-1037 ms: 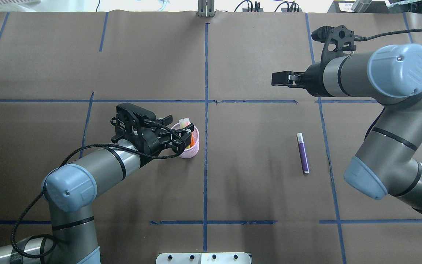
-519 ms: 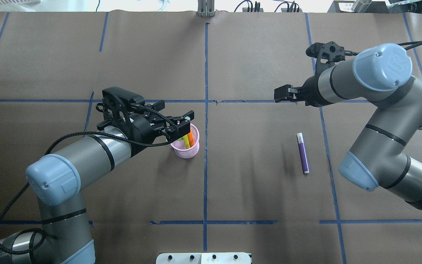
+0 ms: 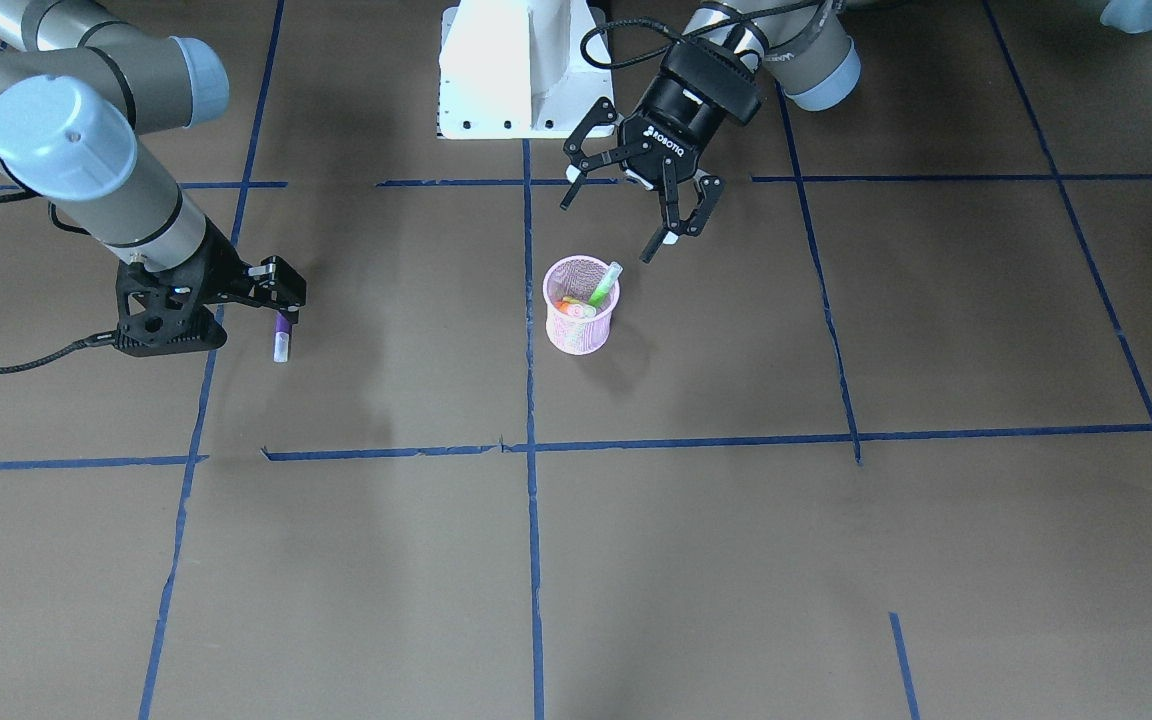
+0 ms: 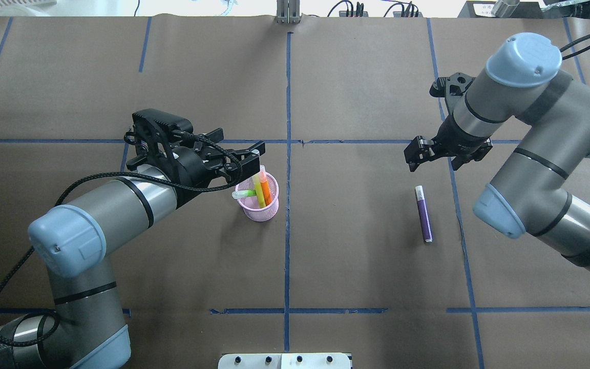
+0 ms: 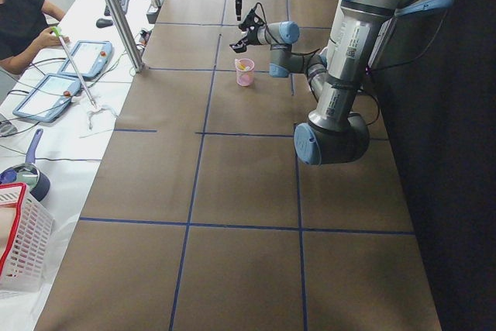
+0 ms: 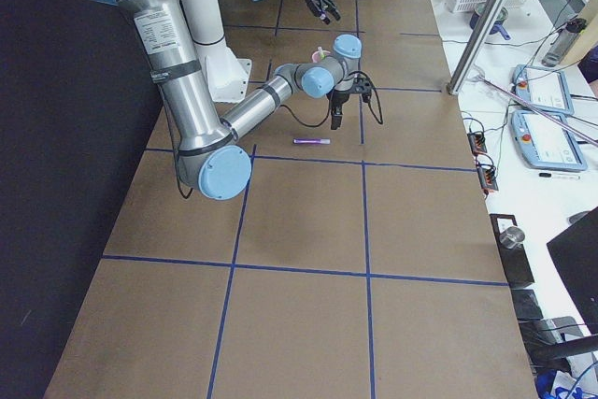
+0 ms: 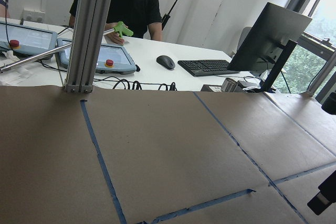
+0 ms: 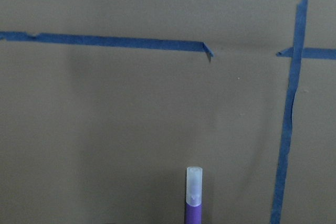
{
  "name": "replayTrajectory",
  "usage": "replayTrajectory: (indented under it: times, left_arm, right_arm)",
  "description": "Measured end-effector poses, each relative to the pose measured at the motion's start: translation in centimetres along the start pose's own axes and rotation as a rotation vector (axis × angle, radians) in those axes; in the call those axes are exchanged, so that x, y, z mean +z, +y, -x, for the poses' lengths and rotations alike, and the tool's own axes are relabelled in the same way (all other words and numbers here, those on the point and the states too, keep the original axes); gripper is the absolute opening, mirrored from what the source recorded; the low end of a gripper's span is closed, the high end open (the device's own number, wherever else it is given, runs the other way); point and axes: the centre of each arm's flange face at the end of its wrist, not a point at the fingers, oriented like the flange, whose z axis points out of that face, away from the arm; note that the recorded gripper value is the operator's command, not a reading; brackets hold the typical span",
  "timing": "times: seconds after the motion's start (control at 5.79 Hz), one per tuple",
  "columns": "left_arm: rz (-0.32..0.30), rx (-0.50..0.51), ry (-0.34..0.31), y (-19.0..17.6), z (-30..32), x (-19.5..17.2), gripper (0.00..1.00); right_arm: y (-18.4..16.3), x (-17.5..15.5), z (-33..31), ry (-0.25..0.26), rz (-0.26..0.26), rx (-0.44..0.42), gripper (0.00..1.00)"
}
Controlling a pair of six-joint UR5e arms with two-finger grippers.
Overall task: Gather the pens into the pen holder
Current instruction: 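Grasp the purple highlighter with the right gripper while the left gripper rises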
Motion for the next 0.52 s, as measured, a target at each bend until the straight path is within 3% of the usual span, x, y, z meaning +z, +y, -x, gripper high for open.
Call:
replayTrajectory:
  times: [0.17,0.35,0.52]
  left_arm:
    - [0.004,0.003,-0.007,0.3,0.4,0.0,1.0]
    - [0.011,0.007,-0.016,0.7,0.9,0.0,1.0]
    - [0.018,0.011,-0.024,1.1,1.3,0.0,1.0]
  right_arm:
    - [-1.0,2.1,-0.7,0.003,0.088,-0.032,0.97]
    - [-1.4,4.1,-0.9,0.01,0.156,-0.04,0.9]
    - [-1.1,5.6,-0.5,0.022,0.197,-0.037,0.88]
